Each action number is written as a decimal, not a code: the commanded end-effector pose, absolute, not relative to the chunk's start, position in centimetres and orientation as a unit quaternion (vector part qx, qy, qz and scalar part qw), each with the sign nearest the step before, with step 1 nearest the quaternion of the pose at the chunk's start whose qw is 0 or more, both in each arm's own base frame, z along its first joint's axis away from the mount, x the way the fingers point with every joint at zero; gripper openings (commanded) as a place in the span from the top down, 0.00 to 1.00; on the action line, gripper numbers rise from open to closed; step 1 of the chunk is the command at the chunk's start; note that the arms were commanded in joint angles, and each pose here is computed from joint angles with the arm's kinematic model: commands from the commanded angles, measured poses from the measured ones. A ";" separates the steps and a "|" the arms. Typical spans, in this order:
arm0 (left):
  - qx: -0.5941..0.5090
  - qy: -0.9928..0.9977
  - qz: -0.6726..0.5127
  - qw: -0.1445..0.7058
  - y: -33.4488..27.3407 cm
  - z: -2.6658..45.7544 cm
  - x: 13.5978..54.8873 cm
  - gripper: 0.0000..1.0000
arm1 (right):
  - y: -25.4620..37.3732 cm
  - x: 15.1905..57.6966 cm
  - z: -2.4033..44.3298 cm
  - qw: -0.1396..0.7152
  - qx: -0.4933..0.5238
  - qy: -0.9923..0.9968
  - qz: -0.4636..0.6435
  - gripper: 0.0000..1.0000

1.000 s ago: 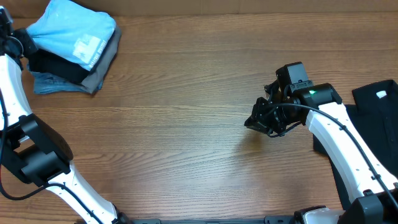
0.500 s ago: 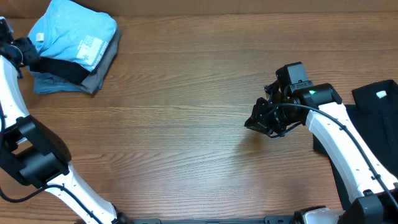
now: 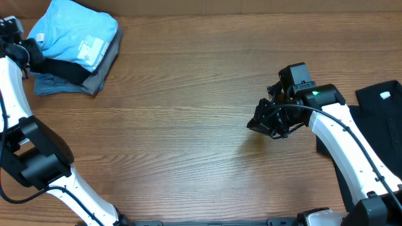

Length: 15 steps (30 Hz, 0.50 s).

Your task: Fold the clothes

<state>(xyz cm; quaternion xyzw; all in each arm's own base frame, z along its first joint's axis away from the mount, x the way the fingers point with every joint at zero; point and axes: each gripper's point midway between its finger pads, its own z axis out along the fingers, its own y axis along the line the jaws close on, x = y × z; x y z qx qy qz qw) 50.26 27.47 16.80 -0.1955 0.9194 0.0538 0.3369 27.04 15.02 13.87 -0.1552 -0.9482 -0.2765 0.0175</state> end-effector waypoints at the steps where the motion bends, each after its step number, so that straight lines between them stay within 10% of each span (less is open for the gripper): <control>1: -0.195 0.914 0.077 0.346 28.6 16.3 50.9 0.72 | 15.1 27.5 14.6 0.009 -0.158 -0.946 -0.284 0.91; 4: -0.192 0.907 0.082 0.365 29.0 17.0 51.6 0.94 | 15.1 27.5 14.6 0.010 -0.163 -0.945 -0.284 0.91; 12: -0.192 0.904 0.077 0.374 29.3 18.1 51.6 0.96 | 15.1 27.5 14.6 0.010 -0.163 -0.945 -0.284 0.91; 15: -0.186 0.919 0.038 0.344 27.5 17.4 50.5 0.64 | 15.1 27.5 14.6 0.010 -0.163 -0.945 -0.284 0.91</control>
